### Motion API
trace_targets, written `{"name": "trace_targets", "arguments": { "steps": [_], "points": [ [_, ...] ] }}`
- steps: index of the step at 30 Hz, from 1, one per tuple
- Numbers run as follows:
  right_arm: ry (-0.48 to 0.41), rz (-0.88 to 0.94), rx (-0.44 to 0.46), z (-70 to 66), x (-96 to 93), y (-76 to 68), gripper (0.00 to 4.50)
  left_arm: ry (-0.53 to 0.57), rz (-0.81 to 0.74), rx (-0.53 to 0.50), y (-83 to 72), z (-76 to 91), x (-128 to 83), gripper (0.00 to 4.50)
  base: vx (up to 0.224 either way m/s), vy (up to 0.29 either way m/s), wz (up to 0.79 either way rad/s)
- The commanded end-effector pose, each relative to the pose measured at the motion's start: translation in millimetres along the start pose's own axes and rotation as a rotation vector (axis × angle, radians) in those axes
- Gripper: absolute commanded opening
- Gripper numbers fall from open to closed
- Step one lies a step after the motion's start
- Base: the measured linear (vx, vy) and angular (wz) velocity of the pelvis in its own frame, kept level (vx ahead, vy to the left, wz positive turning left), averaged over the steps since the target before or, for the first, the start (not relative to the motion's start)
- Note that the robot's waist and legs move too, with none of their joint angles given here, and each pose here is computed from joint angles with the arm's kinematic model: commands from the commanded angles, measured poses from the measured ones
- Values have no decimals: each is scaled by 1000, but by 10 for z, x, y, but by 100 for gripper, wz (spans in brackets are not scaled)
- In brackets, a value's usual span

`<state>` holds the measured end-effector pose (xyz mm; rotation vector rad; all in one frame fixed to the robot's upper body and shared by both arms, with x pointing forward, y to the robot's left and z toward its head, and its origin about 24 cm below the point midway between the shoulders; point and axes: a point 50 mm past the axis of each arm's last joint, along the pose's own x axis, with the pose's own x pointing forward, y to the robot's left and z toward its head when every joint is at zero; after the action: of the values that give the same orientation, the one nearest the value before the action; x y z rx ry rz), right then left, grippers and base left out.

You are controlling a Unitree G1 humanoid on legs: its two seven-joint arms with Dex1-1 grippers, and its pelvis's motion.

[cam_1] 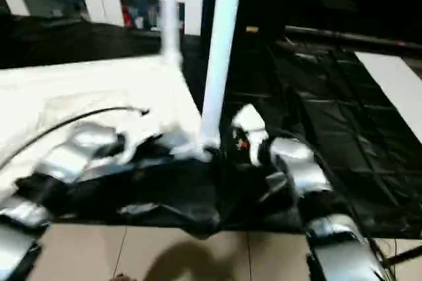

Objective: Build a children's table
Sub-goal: Rotate leg to tighten

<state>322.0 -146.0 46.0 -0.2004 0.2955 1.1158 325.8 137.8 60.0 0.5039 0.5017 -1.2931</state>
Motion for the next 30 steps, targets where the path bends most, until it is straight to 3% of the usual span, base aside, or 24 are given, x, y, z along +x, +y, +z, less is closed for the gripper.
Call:
{"name": "trace_targets", "arguments": {
  "steps": [1, 4, 15, 23, 25, 30],
  "points": [
    [33, 69, -18, -11, -15, 54, 397, 3, -123, 21, -139, 5, 98, 0, 0, 0, 0],
    [28, 72, -8, -4, 8, 66, 397, 1, -126, 23, -146, 12, 88, 0, 0, 0, 0],
    [-3, 98, 31, 43, 25, 84, 285, -2, -142, 16, -179, 5, 68, 0, 0, 0, 0],
    [-24, 82, 70, 21, 35, 87, 270, -6, -166, -14, -209, -27, 52, 0, 0, 0, 0],
    [-42, 21, 103, 6, 63, 52, 269, -11, -164, -41, -211, -26, 69, 0, 0, 0, 0],
    [-36, -423, 277, -131, 243, -159, 268, -41, 16, -174, -47, 31, 269, 0, 0, 0, 0]
  ]
}}
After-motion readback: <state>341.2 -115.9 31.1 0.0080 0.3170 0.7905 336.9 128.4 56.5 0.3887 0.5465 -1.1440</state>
